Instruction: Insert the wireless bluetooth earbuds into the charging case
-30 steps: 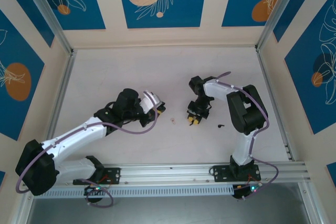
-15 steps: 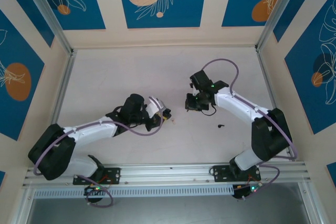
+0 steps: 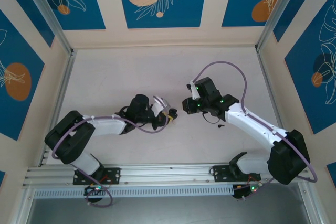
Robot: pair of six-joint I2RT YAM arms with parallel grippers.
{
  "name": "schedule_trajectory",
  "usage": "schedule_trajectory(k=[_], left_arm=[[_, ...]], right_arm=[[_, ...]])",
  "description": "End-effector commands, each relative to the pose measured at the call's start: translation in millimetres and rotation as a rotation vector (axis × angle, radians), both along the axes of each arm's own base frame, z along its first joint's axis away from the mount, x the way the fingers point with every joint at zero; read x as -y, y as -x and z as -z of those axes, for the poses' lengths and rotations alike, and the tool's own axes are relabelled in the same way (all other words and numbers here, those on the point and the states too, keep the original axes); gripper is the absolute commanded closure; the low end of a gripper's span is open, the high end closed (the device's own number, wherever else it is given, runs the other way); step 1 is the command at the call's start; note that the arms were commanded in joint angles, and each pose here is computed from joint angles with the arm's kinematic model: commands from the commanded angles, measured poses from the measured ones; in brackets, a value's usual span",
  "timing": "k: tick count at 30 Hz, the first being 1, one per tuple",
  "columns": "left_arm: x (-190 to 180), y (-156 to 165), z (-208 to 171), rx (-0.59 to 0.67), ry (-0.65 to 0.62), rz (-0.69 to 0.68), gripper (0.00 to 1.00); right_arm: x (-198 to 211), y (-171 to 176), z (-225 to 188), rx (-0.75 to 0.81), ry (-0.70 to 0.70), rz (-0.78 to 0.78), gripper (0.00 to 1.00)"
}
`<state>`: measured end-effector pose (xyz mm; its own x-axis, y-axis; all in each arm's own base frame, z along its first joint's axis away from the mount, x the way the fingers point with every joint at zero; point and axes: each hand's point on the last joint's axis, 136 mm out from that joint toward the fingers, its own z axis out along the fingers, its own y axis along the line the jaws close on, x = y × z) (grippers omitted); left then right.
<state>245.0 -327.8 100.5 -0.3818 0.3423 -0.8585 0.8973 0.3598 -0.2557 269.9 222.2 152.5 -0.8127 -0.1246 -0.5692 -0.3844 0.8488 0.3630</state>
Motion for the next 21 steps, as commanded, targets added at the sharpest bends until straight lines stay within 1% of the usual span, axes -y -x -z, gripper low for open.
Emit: schedule_trajectory(k=[1, 8, 21], left_arm=[[15, -3, -29, 0.049, 0.102, 0.034, 0.83], [17, -5, -38, 0.075, 0.141, 0.032, 0.83], [15, -6, -52, 0.103, 0.172, 0.014, 0.83]], right_arm=[[-11, 0, -8, 0.069, -0.018, -0.046, 0.85], [-24, 8, -5, 0.066, -0.044, -0.078, 0.85], [-26, 10, -3, 0.065, -0.03, -0.082, 0.85]])
